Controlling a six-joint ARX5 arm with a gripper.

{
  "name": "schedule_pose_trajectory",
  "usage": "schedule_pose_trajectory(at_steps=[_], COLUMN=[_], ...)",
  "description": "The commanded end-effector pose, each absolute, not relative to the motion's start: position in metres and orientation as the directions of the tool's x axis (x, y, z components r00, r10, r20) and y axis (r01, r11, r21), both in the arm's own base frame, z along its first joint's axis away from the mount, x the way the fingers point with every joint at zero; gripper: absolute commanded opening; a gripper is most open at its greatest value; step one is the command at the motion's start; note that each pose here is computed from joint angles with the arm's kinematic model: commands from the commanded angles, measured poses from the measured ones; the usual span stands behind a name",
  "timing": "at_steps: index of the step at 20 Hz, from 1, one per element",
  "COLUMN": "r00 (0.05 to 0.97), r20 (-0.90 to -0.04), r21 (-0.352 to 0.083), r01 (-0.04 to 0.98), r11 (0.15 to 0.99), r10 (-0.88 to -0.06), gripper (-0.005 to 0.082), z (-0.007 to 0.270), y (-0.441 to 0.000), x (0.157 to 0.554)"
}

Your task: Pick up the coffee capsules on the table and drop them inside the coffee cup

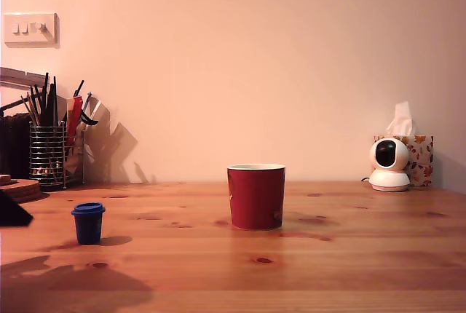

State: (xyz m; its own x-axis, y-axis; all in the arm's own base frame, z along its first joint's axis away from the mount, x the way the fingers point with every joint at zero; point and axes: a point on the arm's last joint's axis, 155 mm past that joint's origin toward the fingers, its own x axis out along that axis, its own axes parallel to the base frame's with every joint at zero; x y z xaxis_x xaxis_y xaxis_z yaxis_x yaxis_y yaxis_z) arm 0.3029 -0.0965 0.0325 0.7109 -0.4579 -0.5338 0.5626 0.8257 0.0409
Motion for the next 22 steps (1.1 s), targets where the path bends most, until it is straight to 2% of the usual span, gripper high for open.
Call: schedule_pose_trajectory(at_steps=[1,12,22], r00=[0.698,0.7,0.709], r20=[-0.545,-0.544,-0.532], r21=[0.031,0.034,0.043], r01=[0.571,0.57,0.568], r11=[0.82,0.821,0.822], r10=[-0.465,-0.464,-0.462], gripper=[0.0451,0.045,0.045], z=[0.022,0.01,0.014], y=[-0.097,-0.099,-0.101], x=[0.3,0.327,0.362])
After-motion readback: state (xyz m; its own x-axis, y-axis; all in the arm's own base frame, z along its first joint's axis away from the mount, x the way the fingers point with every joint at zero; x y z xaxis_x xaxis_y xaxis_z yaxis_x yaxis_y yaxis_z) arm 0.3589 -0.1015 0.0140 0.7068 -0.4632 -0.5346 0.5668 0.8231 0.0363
